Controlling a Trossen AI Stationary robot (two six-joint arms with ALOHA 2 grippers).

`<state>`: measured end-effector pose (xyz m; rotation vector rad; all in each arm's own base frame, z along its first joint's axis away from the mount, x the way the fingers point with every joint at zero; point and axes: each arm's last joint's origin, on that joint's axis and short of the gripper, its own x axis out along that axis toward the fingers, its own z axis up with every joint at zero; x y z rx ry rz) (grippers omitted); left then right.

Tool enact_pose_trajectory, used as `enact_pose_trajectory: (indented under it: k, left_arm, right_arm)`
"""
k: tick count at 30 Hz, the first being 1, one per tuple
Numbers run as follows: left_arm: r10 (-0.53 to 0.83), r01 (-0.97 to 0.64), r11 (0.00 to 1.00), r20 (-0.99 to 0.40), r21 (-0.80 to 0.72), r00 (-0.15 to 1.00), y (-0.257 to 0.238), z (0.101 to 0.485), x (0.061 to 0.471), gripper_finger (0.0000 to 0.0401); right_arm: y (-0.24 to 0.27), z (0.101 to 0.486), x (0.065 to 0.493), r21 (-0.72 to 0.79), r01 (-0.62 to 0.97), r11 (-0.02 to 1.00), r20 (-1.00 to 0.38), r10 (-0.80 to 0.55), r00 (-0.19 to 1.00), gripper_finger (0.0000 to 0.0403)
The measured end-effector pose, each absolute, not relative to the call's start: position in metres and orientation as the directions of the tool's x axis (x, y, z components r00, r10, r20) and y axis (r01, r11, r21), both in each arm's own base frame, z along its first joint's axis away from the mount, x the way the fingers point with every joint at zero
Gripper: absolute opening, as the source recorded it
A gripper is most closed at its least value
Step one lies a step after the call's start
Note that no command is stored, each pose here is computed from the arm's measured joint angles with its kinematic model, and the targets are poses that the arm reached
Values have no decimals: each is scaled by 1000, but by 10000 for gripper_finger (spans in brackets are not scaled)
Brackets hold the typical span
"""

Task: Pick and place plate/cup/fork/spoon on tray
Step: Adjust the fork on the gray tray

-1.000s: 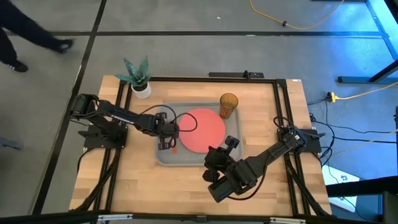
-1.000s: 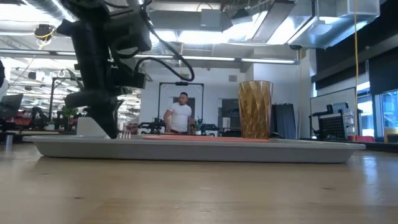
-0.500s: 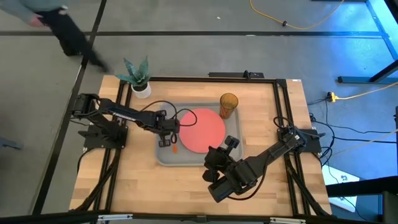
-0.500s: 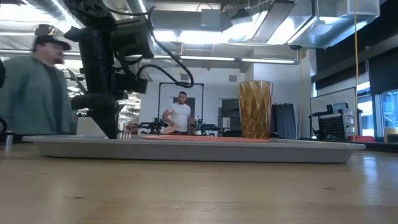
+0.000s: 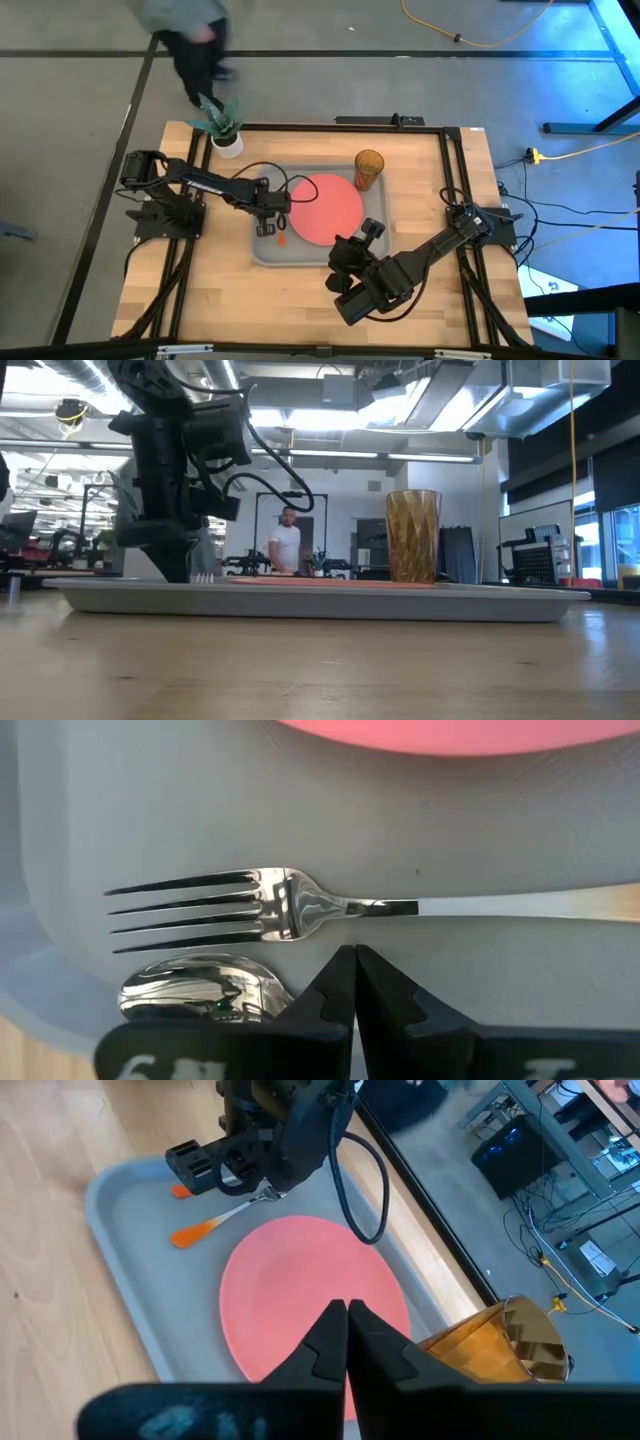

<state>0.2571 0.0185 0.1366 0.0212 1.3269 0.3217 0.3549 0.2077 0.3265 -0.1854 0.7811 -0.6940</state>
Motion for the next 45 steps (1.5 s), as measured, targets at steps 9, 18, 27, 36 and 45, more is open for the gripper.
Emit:
enact_pose_trajectory:
  k: [9,18,27,36,45]
  left_arm:
    - [257,-216,953,-944,212,208,19,136,258,0]
    - [262,-206,955,-934,215,241,20,140,263,0]
    - [259,-209,955,-937,212,236,22,140,263,0]
    - [292,-214,946,-927,243,235,26,140,263,0]
    - [302,-244,939,-920,242,250,36,141,264,0]
  right_arm:
    - [208,326,355,-385,519,763,-584,-637,504,14]
    - [208,326,355,-384,520,763,-584,-637,503,4]
    - [208,326,355,-384,520,763,-584,-637,503,8]
    - [208,326,355,-381,522,763,-584,-636,504,11]
    - [208,326,355,-379,523,763,-585,-635,504,13]
